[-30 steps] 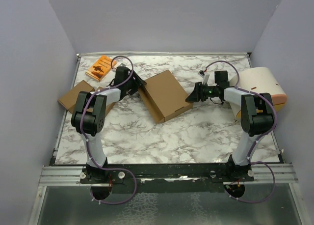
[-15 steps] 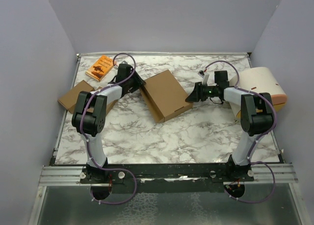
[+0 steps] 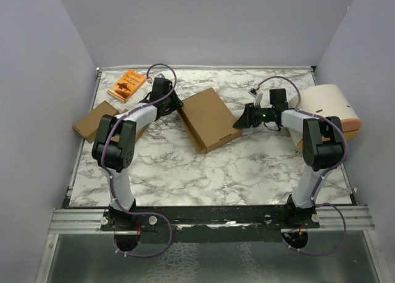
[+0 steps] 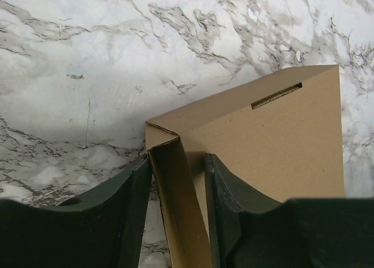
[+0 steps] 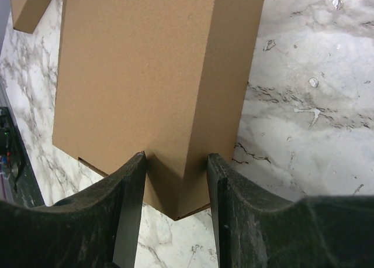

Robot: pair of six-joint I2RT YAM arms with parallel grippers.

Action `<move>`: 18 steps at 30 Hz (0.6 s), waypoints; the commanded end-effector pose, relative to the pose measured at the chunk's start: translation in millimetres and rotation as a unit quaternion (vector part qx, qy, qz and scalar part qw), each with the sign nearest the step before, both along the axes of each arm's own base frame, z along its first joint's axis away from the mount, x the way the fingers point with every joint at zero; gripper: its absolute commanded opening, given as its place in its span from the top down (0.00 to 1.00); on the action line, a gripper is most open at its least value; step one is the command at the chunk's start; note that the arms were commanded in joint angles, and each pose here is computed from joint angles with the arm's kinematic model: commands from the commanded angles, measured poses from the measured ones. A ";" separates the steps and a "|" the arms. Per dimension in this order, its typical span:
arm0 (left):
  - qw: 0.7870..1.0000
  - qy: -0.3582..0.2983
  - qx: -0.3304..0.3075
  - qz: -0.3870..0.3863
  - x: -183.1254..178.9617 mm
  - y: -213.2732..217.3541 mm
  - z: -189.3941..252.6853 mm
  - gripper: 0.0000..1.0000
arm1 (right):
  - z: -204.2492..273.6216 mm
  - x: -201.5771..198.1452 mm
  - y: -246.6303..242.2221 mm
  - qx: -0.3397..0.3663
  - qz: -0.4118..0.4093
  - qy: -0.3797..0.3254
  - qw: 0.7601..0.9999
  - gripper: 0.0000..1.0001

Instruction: Fold the paper box

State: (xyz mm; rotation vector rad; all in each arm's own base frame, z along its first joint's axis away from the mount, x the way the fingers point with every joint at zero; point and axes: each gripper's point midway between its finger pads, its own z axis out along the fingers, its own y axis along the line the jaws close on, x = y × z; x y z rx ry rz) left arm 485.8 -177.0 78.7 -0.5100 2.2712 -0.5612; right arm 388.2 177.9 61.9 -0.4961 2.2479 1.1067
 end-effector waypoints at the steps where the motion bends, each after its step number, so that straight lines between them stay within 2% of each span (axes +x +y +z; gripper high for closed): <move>1: 0.999 -0.002 0.036 0.001 0.6 8.2 -3.9 0.96 | -43.5 -17.7 -5.3 -0.050 0.000 0.048 0.998 0.57; 3: 0.999 -0.006 0.032 -0.003 0.6 6.1 -2.6 1.00 | -43.5 -18.3 -5.3 -0.050 0.001 0.049 0.998 0.57; 8: 1.000 -0.009 0.019 -0.019 -0.1 -0.7 -4.3 0.99 | -43.1 -17.8 -5.3 -0.050 0.001 0.048 0.998 0.57; 9: 1.000 -0.009 0.016 -0.023 -0.7 -1.6 -5.5 0.94 | -42.7 -17.7 -5.3 -0.050 0.001 0.048 0.998 0.57; 10: 1.000 -0.012 0.012 -0.026 -1.1 -1.9 -5.4 0.85 | -42.7 -17.6 -5.4 -0.050 0.000 0.048 0.998 0.57; 12: 0.999 -0.019 0.005 -0.028 -2.4 -0.4 -3.6 0.59 | -42.7 -17.7 -5.3 -0.050 0.001 0.048 0.998 0.57; 14: 0.999 -0.031 0.004 -0.023 -4.9 4.5 1.2 0.44 | -42.8 -17.6 -5.2 -0.050 0.001 0.048 0.998 0.57; 18: 0.998 -0.060 0.012 -0.017 -15.1 17.0 14.4 0.30 | -42.5 -17.6 -4.9 -0.049 0.002 0.049 0.998 0.57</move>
